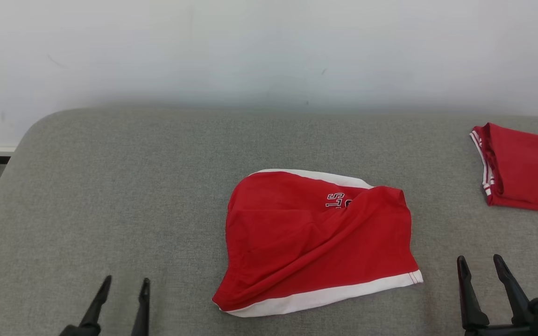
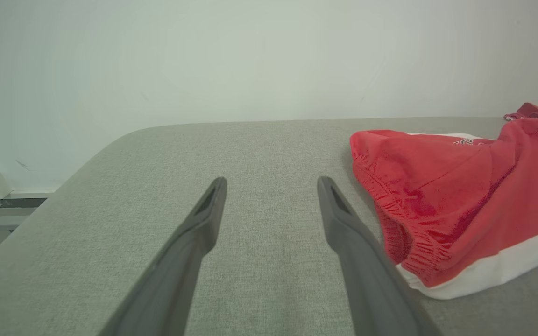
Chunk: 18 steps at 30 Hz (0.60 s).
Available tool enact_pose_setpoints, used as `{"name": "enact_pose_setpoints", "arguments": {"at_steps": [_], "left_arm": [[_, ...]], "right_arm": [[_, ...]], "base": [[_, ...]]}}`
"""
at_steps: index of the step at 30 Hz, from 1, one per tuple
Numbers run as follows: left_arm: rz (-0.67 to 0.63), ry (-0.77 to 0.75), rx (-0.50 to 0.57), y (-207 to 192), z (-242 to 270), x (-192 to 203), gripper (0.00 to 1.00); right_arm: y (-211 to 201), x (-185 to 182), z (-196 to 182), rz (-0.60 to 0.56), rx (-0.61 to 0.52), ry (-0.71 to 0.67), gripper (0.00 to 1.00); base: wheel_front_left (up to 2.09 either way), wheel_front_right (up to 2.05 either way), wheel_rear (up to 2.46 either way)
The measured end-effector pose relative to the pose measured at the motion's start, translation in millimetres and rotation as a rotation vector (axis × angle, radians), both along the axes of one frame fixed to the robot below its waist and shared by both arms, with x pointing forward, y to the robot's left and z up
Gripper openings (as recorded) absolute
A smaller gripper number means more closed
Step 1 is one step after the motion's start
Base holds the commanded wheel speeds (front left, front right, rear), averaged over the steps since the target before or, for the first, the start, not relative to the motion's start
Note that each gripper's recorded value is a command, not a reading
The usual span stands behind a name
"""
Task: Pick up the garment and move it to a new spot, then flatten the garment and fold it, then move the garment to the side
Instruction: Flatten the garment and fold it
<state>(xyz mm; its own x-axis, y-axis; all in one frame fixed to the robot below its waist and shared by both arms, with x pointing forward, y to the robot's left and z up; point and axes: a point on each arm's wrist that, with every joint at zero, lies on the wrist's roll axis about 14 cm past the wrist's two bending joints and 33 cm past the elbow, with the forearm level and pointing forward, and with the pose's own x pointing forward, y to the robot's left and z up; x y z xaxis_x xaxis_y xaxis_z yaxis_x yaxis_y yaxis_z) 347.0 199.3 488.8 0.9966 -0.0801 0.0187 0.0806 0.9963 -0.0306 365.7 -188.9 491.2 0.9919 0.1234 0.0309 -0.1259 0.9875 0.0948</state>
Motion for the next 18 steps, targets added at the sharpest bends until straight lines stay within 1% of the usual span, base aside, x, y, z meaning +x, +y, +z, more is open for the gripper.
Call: {"name": "enact_pose_setpoints", "arguments": {"at_steps": [6, 11, 18], "left_arm": [[-0.207, 0.093, 0.077, -30.7, -23.7, 0.5, 1.00], [-0.348, 0.178, 0.127, -47.8, -43.5, 0.6, 1.00], [-0.491, 0.270, 0.175, -67.0, -65.7, 1.8, 1.00]], "right_arm": [[1.6, 9.8, -15.0, 0.034, -0.037, 0.050, 1.00], [3.2, 16.5, -34.2, 0.065, -0.064, 0.114, 1.00], [9.8, 17.2, -63.0, 0.108, -0.082, 0.212, 1.00]], "base": [[0.00, 0.00, 0.00], [0.00, 0.00, 0.00], [0.00, 0.00, 0.00]]}}
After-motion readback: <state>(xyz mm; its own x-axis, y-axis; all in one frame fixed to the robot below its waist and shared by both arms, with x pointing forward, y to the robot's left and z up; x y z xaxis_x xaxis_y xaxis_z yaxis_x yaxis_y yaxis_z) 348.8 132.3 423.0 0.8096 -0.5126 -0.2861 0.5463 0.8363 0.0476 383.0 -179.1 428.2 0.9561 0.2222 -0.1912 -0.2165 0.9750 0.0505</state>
